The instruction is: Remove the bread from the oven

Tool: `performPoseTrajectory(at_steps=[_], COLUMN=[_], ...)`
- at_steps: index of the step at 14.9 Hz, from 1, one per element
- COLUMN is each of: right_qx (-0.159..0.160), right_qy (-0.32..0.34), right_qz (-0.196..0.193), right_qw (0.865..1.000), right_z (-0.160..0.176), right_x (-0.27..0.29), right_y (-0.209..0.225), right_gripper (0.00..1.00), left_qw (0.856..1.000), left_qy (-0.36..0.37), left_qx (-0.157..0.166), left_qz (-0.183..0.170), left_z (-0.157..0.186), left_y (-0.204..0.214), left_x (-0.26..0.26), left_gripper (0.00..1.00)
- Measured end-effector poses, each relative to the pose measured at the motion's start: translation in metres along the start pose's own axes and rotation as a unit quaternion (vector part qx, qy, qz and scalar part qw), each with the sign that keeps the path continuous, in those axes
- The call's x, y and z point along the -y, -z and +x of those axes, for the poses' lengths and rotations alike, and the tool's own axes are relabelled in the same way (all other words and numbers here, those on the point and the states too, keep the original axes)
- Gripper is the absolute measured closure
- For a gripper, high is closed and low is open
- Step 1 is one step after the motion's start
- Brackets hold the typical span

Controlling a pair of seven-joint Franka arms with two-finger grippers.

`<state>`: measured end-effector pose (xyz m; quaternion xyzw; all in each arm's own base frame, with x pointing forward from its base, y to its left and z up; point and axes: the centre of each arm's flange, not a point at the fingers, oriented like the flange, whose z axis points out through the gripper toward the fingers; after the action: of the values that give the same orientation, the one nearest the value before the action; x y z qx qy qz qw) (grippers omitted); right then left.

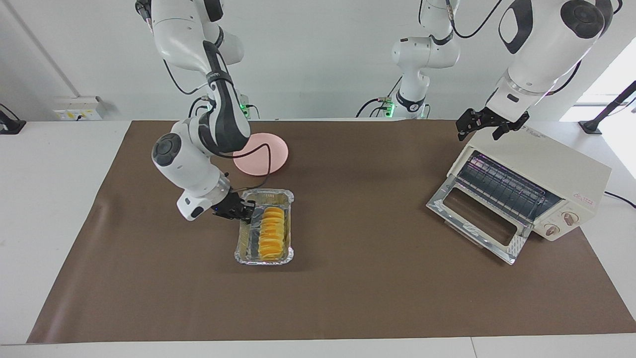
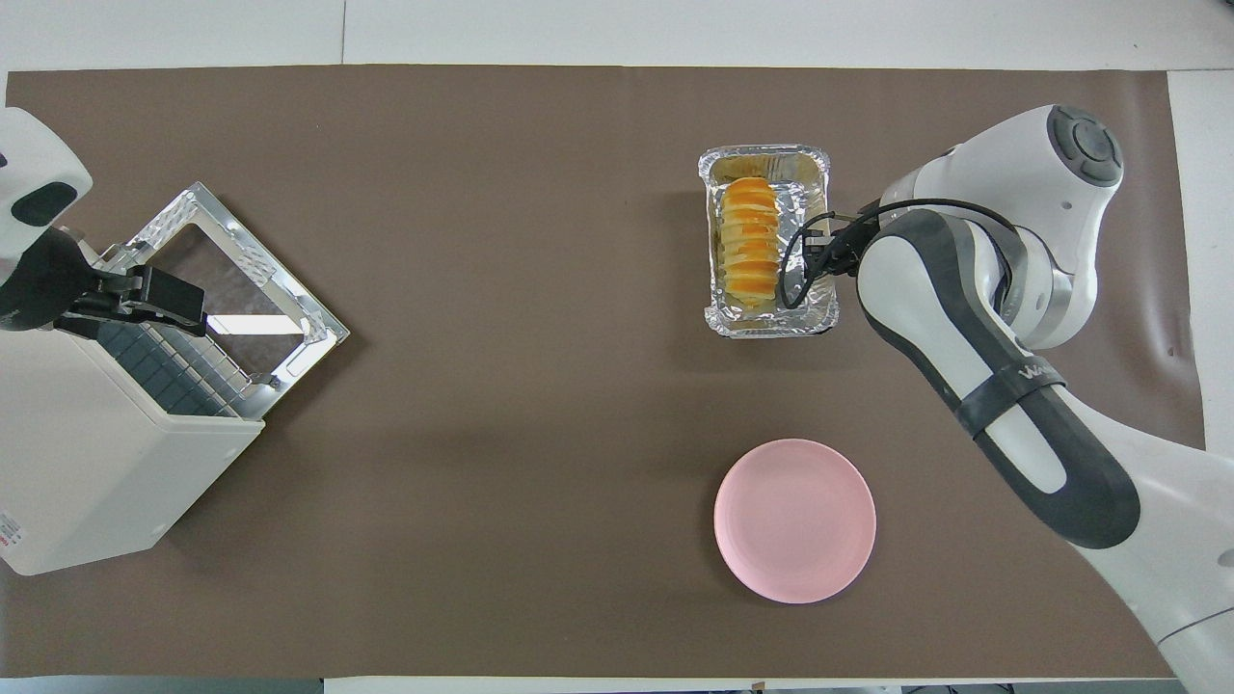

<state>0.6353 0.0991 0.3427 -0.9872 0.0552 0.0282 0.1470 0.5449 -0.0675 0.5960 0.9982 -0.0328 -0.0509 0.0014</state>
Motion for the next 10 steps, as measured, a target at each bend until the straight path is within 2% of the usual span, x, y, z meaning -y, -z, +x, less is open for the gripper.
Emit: performPoseTrajectory(at_steps=[3, 6, 7, 10], right_qx=[0.022, 0.015, 0.015, 0.012], right_qy=[-0.009, -0.013, -0.011, 0.005], right_qz=[-0.005, -0.009, -0.009, -0.017], right_qw=[1.000, 1.000, 1.000, 1.000], right_z=[-0.008, -0.014, -0.015, -0.018], right_x=[-0.035, -0.041, -0.040, -0.030], right_y=[-0.021, -0.035, -0.037, -0.027], right_gripper=[0.99, 0.98, 0.93, 0.64], left_qw=[1.000, 1.000, 0.999, 0.999], left_qy=[-0.005, -0.006, -0.007, -0.019], left_qx=[-0.016, -0.030, -0.037, -0.042], left_qz=[0.000, -0.001, -0.002, -0.001], left_z=[0.003, 0.006, 0.007, 0.006], left_y=[0.003, 0.006, 0.007, 0.009], left_x=[-0.005, -0.006, -0.008, -0.021], left_gripper=[0.00, 0.00, 0.00, 0.00])
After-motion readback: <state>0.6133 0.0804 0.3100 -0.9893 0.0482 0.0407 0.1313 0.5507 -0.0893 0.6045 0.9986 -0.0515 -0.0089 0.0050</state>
